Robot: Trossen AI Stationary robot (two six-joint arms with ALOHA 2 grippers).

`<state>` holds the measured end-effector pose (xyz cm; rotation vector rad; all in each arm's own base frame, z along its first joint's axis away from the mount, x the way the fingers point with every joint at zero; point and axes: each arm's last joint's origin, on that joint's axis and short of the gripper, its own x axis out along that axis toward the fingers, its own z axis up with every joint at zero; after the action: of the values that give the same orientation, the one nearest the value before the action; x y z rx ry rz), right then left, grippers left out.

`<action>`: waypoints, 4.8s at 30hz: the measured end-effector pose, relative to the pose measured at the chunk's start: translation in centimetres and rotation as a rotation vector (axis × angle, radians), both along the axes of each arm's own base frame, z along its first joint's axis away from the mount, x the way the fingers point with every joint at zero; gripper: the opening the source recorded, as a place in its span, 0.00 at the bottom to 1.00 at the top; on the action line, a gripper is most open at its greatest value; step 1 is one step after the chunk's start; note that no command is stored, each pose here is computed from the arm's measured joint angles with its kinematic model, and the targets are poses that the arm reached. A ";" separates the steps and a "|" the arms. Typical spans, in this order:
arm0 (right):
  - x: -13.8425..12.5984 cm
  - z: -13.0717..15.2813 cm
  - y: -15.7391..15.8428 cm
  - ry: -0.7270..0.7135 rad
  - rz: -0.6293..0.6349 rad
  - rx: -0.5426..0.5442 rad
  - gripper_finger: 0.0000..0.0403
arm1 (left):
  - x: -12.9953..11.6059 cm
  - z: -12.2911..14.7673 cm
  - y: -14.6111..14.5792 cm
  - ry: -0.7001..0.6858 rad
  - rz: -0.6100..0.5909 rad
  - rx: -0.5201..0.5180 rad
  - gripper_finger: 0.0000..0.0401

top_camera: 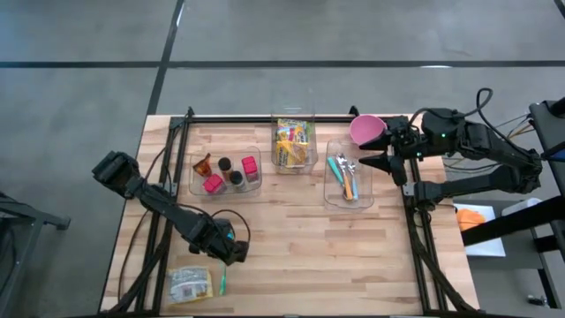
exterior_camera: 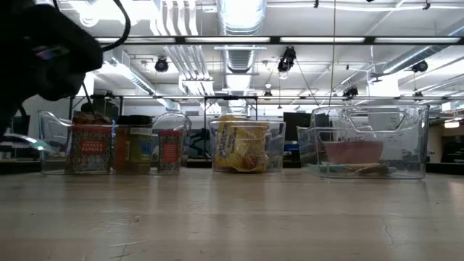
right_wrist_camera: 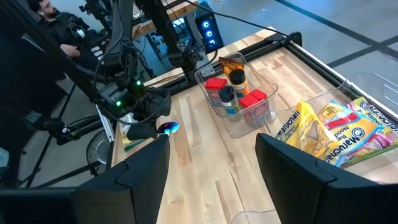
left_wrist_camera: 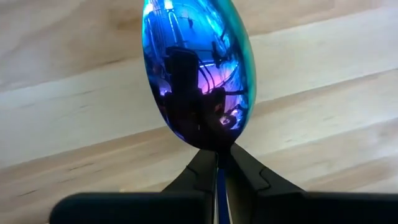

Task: Pick & Place Food Item
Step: Put the violet spoon into the right transparent bin

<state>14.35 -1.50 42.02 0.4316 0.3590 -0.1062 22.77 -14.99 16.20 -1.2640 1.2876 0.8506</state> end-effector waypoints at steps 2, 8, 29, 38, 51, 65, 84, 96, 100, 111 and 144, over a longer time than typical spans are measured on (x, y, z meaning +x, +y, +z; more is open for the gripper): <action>0.0 0.0 0.0 0.000 -0.002 0.005 0.58 | 0.5 0.4 0.1 -0.031 0.004 0.015 0.04; 0.2 -0.1 0.0 0.006 -0.022 0.051 0.58 | 3.2 2.7 1.3 -0.176 -0.010 0.079 0.04; 3.0 -1.2 -0.3 0.050 -0.021 0.160 0.58 | 11.3 13.2 13.3 -0.584 -0.224 0.487 0.04; 3.7 -1.3 0.1 -0.009 0.000 0.172 0.58 | 12.3 14.3 14.5 -0.723 -0.251 0.554 0.04; 7.7 -5.1 1.2 -0.020 0.042 0.229 0.58 | 13.2 15.9 16.2 -0.856 -0.243 0.631 0.04; 11.2 -8.8 1.2 0.034 -0.048 0.327 0.58 | 13.6 17.4 17.4 -0.943 -0.191 0.665 0.04; 15.1 -9.8 1.0 0.165 -0.050 0.217 0.57 | 13.6 17.4 17.2 -0.967 -0.232 0.612 0.04; 15.1 -9.6 1.1 0.150 -0.031 0.192 0.21 | 13.6 17.4 17.0 -0.984 -0.266 0.573 0.04; 15.1 -9.6 1.1 0.146 -0.017 0.188 0.07 | 13.6 17.4 17.0 -0.988 -0.275 0.563 0.04; 15.0 -9.8 1.1 0.167 -0.004 0.202 0.02 | 13.6 17.3 16.9 -0.986 -0.269 0.544 0.09; 7.2 -7.4 -1.9 0.312 -0.182 0.163 0.02 | 9.6 20.4 16.4 -0.986 -0.309 0.509 0.64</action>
<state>21.60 -3.38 34.61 0.6108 0.6376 -0.3249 32.42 1.41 36.58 -0.8385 0.4017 0.2150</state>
